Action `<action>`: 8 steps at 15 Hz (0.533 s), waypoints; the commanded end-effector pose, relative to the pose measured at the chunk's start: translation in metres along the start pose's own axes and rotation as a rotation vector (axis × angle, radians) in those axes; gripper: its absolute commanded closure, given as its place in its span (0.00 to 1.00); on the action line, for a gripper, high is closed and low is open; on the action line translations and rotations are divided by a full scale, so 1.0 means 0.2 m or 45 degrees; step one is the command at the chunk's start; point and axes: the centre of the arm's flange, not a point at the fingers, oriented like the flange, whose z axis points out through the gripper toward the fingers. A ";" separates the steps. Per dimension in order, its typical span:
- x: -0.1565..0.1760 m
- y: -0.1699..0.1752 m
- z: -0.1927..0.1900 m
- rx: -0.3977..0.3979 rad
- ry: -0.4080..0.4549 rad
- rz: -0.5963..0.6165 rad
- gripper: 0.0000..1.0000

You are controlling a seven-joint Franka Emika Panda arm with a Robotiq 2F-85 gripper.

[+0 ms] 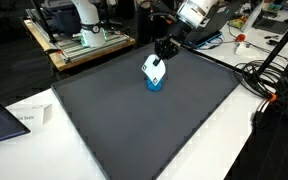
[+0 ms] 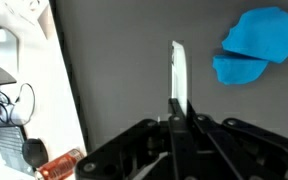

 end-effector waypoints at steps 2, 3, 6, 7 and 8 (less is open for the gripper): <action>-0.01 -0.05 0.00 -0.162 -0.146 0.217 0.99; -0.02 -0.07 0.00 -0.182 -0.181 0.267 0.99; -0.05 -0.09 0.04 -0.206 -0.223 0.392 0.99; -0.04 -0.10 0.05 -0.191 -0.226 0.436 0.99; -0.03 -0.11 0.07 -0.193 -0.232 0.478 0.99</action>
